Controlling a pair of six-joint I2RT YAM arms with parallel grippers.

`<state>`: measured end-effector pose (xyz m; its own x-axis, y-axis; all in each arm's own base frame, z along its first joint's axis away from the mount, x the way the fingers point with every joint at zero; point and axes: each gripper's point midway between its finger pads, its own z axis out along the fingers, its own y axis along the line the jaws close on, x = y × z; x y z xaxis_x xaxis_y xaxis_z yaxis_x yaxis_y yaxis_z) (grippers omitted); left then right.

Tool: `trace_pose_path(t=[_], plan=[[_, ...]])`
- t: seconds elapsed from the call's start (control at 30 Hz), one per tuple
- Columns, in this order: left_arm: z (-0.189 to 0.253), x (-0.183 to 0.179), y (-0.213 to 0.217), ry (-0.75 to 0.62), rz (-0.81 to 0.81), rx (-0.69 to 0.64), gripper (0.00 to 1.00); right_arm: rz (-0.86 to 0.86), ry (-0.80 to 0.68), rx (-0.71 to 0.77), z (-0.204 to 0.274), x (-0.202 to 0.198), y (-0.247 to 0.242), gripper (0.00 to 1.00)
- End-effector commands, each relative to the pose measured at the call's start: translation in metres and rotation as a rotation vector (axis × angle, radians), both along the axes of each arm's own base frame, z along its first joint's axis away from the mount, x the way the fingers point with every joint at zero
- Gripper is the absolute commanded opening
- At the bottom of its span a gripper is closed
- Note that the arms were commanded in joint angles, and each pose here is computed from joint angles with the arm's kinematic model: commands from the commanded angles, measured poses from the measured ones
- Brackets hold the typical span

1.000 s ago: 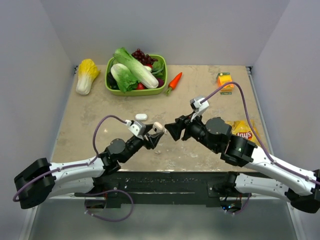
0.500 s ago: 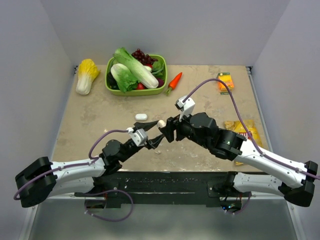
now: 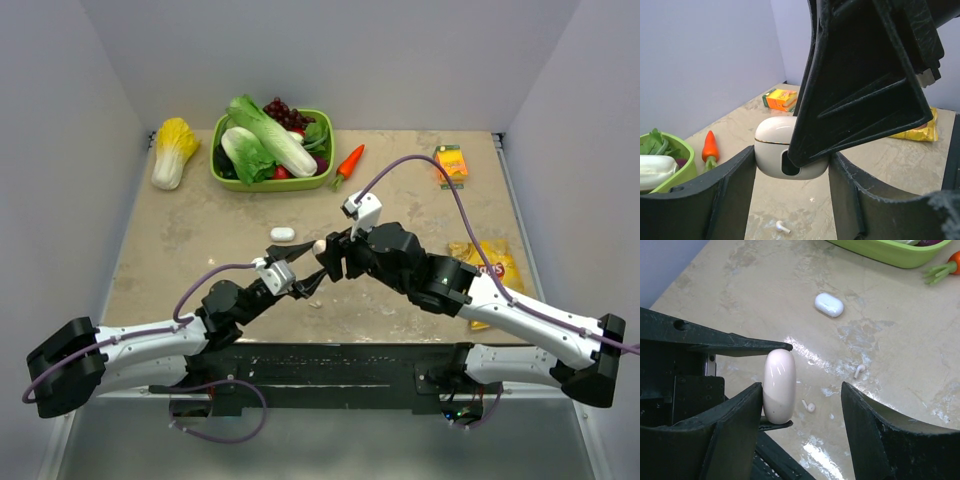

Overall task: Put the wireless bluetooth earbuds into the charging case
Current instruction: Open the charging case.

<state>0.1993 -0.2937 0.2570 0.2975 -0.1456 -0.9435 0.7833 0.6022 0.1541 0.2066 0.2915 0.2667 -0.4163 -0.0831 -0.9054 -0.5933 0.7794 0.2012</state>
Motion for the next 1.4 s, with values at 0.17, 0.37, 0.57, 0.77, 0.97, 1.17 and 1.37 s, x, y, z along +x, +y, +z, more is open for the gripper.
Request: trace_pose_path(t=[0.17, 0.37, 0.57, 0.77, 0.97, 1.17, 1.37], plan=[[0.021, -0.001, 0.005, -0.054, 0.021, -0.046, 0.0, -0.065, -0.067, 0.045, 0.031, 0.009, -0.012, 0.66], [0.018, 0.0, 0.005, -0.048, 0.026, -0.043, 0.0, -0.08, -0.078, 0.053, 0.034, 0.009, -0.016, 0.66], [0.017, 0.0, 0.007, -0.051, 0.03, -0.043, 0.0, -0.088, -0.079, 0.047, 0.033, 0.01, -0.018, 0.66], [0.019, -0.001, 0.009, -0.054, 0.032, -0.054, 0.0, -0.109, -0.082, 0.034, 0.031, 0.013, -0.021, 0.65], [0.02, -0.001, 0.012, -0.056, 0.037, -0.058, 0.0, -0.128, -0.082, 0.024, 0.028, 0.015, -0.025, 0.65], [0.021, -0.002, 0.014, -0.056, 0.042, -0.067, 0.0, -0.159, -0.082, 0.008, 0.025, 0.02, -0.032, 0.65], [0.019, -0.001, 0.016, -0.049, 0.052, -0.067, 0.0, -0.141, -0.104, 0.099, 0.044, 0.015, -0.035, 0.65]])
